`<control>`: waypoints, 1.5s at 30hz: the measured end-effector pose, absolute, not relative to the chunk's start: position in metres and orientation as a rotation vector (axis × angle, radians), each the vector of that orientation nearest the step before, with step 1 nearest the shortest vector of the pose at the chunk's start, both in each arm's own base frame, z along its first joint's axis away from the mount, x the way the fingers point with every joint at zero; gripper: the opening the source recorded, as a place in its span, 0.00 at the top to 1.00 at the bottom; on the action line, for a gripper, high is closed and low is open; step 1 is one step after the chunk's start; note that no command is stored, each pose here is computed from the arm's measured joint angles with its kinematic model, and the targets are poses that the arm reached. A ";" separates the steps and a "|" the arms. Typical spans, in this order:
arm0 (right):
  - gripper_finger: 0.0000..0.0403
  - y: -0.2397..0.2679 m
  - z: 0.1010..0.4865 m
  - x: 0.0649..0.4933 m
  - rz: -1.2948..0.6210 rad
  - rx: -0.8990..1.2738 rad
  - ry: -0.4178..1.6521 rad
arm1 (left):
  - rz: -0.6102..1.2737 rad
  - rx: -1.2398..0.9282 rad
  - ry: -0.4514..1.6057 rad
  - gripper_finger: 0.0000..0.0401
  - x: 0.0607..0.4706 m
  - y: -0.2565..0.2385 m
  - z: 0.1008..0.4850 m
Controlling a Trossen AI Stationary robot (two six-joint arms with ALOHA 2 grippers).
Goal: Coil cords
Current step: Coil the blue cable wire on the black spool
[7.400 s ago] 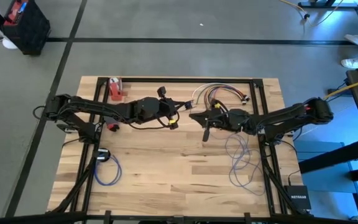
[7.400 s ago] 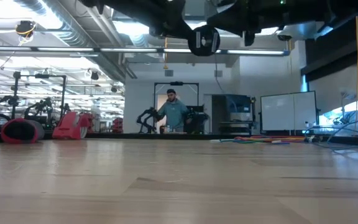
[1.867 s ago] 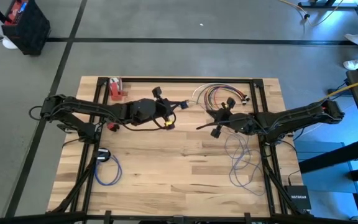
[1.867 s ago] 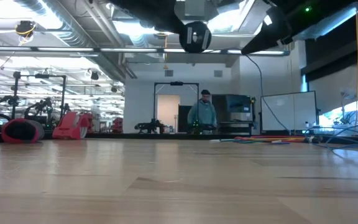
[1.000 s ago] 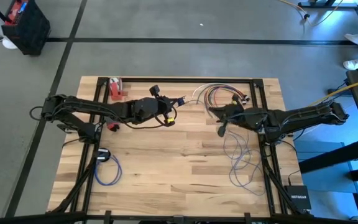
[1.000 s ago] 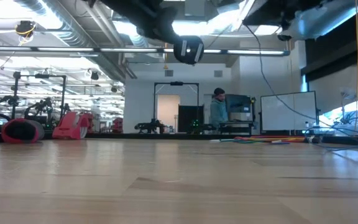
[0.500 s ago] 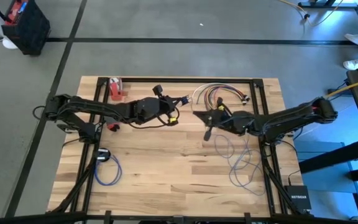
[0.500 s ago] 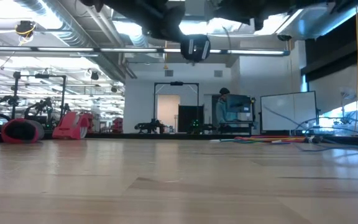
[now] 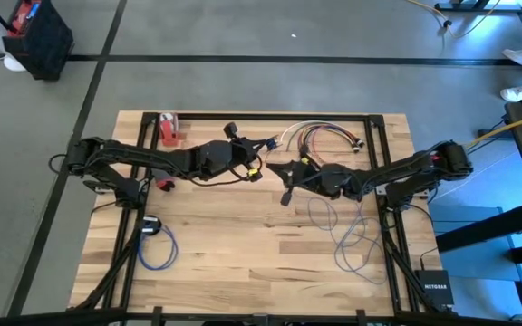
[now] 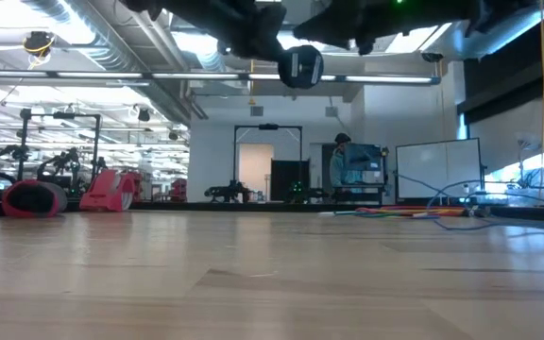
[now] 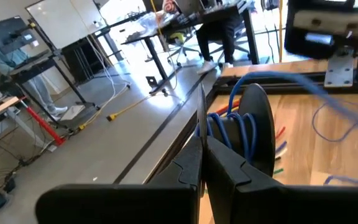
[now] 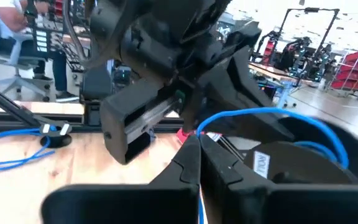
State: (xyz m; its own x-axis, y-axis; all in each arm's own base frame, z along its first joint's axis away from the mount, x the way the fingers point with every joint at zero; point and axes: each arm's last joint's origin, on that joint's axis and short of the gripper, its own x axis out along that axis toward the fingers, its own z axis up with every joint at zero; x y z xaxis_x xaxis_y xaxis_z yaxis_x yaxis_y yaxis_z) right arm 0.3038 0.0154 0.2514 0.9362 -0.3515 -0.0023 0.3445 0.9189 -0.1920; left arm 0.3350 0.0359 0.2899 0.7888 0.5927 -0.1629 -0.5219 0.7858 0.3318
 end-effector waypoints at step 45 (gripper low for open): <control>0.68 0.026 0.195 0.285 -0.845 -0.572 0.616 | 0.503 0.268 0.304 0.99 0.322 0.018 0.299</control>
